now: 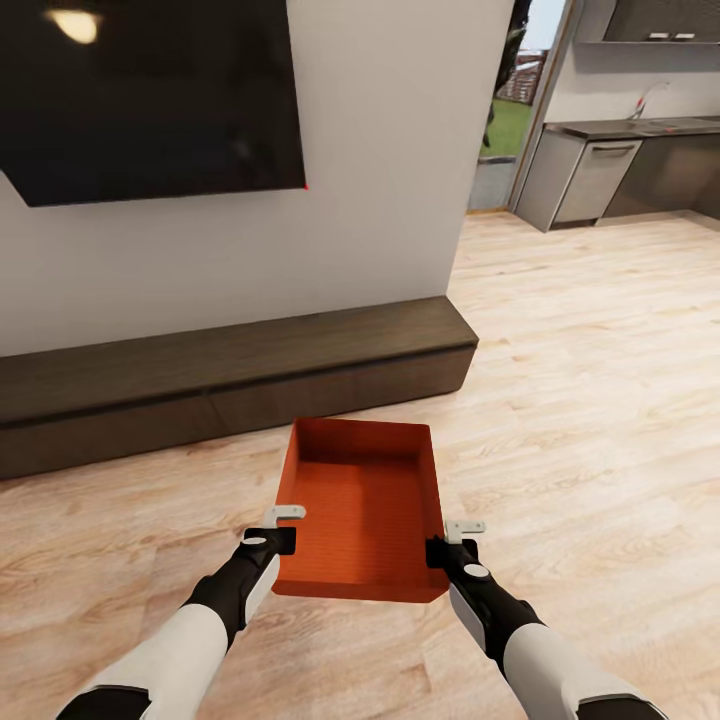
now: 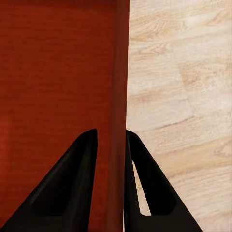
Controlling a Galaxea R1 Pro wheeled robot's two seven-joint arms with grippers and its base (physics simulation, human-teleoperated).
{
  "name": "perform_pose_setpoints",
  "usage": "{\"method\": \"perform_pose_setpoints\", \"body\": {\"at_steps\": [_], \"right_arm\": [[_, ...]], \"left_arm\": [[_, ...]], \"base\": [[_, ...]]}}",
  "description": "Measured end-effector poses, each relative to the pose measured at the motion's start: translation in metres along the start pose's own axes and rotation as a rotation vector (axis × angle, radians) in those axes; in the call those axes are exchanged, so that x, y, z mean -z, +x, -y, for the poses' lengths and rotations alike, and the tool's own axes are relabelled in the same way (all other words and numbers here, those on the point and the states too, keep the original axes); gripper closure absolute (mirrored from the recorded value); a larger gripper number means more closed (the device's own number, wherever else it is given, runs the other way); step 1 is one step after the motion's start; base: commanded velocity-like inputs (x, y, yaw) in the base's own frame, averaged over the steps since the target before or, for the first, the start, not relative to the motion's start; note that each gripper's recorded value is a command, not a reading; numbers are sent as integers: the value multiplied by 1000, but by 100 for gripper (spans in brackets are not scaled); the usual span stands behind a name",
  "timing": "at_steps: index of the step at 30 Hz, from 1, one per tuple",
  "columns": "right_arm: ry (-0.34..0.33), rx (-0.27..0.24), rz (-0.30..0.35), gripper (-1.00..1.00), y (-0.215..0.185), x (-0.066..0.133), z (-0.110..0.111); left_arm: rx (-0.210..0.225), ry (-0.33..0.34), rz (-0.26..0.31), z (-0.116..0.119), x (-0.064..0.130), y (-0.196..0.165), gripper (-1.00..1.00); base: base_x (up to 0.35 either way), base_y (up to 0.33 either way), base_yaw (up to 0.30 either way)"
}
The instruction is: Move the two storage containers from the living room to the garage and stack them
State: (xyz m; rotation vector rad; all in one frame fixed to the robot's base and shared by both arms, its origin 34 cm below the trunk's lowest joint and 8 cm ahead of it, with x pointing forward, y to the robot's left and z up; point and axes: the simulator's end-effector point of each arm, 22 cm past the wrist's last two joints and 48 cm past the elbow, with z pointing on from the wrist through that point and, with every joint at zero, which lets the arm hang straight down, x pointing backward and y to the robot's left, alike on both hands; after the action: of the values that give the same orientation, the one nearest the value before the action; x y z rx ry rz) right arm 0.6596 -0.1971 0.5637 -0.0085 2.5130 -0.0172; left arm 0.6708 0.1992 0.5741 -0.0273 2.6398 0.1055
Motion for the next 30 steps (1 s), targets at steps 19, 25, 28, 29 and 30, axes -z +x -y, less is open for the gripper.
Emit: {"method": "perform_pose_setpoints", "body": {"at_steps": [19,25,28,29,30], "right_arm": [[1,-1,29,100,-17,7,0],[1,-1,38,100,-22,9,0],[1,-2,43,100,-25,11,0],[1,-2,45,100,-26,11,0],[1,-2,46,100,-26,11,0]], "left_arm": [[3,0,29,-1,10,-15,100],[4,0,39,-1,13,-20,100],[4,0,43,-1,14,-23,100],[4,0,45,-1,15,-24,100],[5,-1,46,-1,15,-24,100]], "base": [[0,0,0],[0,0,0],[0,0,0],[0,0,0],[0,0,0]]}}
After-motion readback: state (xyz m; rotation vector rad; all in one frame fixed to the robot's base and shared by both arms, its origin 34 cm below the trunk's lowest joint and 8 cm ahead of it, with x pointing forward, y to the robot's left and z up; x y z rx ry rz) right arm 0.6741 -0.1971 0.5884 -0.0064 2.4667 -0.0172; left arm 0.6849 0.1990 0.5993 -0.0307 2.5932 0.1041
